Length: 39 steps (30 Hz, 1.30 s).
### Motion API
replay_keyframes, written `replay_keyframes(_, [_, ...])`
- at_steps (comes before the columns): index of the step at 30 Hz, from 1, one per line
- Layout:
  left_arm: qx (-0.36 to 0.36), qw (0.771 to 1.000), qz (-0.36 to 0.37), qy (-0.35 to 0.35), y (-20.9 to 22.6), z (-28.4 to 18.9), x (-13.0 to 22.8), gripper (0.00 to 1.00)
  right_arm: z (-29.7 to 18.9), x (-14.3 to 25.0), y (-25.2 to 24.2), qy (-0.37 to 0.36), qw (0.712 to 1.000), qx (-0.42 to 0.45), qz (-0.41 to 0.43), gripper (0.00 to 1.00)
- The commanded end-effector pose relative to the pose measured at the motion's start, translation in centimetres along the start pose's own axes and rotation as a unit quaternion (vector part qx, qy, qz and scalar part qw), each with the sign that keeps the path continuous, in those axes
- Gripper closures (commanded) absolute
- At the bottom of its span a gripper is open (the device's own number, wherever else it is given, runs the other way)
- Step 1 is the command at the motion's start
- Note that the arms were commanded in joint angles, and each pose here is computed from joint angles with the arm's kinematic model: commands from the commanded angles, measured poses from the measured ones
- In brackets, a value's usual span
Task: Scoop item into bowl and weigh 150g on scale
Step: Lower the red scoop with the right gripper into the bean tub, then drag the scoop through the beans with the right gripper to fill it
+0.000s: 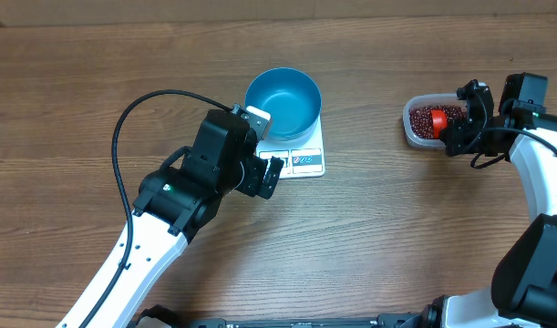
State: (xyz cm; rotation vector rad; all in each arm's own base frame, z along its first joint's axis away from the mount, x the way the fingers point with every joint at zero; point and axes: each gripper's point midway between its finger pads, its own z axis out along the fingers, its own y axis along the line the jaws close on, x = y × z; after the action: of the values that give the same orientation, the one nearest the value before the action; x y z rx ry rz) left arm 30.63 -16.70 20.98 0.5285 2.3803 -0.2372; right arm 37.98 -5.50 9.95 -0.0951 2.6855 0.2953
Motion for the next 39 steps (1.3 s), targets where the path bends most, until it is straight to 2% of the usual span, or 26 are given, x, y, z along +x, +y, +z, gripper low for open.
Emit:
replay_keyframes(1, [0.006,1.0,0.001,0.006,-0.1,0.3,0.4,0.01,0.9,0.6,0.1,0.014,0.999,-0.016,0.037,0.96])
replay_keyframes(10, [0.006,1.0,0.001,0.006,-0.1,0.3,0.4,0.0,0.2,0.6,-1.4,0.002,0.991,-0.025,0.131,0.96])
replay_keyframes(16, [0.006,1.0,0.001,0.006,-0.1,0.3,0.4,0.0,-0.6,0.0,-0.2,-0.022,0.983,-0.098,0.152,0.96])
replay_keyframes(34, [0.006,1.0,0.001,0.006,-0.1,0.3,0.4,0.0,2.5,2.2,-0.8,0.033,0.968,-0.104,0.225,0.96])
replay_keyframes(39, [0.006,1.0,0.001,0.006,-0.1,0.3,0.4,0.0,2.6,1.9,0.0,0.028,0.964,-0.135,0.229,0.96])
